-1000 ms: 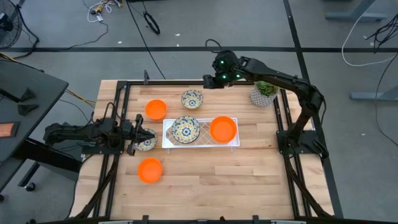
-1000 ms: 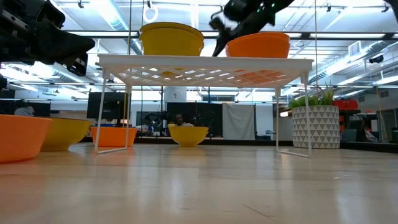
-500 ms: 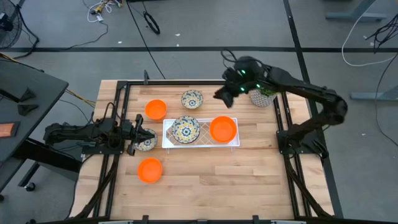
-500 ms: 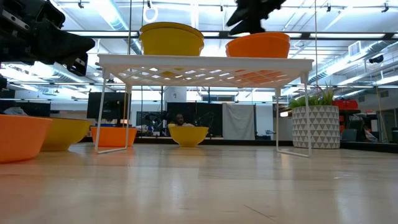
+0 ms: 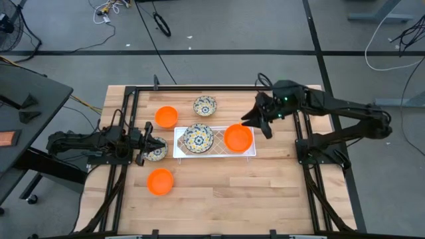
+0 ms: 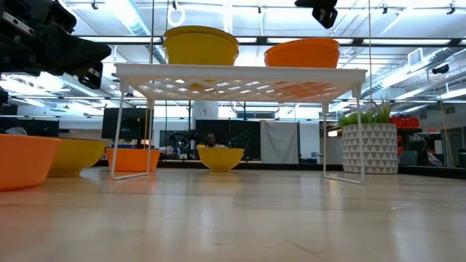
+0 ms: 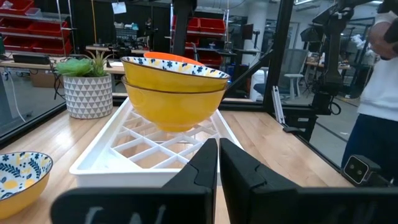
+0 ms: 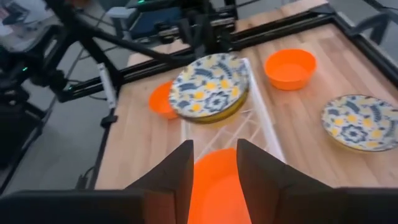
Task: Pick & Place Mini bowls
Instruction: Stack the white patterned bowl on the white patterned bowl on the shelf
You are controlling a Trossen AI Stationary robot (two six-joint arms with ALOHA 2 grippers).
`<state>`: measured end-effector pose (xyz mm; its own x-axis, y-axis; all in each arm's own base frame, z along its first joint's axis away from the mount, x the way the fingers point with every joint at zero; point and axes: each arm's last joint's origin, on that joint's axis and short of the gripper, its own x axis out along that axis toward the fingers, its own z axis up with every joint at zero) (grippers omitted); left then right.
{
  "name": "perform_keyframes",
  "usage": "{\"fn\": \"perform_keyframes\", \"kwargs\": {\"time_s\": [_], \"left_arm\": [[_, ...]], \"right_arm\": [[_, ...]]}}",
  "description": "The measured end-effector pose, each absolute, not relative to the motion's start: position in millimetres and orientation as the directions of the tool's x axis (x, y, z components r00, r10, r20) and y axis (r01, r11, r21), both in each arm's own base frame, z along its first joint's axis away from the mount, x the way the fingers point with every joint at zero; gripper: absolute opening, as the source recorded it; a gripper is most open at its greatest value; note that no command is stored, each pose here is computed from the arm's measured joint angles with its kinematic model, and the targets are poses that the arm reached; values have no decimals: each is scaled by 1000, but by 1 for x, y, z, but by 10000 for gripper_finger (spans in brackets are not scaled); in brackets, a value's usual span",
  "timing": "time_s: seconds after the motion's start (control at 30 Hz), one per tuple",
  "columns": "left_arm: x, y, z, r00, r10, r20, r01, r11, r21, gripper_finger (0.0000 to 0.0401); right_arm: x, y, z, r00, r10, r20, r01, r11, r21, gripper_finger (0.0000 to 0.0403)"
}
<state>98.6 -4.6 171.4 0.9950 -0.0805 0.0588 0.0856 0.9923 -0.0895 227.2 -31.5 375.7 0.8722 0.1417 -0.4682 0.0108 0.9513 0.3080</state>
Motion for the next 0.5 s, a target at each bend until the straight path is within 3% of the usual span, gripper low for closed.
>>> {"fn": "perform_keyframes", "kwargs": {"time_s": [0.5], "left_arm": [[99,-5,171,995,-80,58,85,992,-90,23]], "right_arm": [[194,-15,352,860,171,-481,-35,960,278,75]]}}
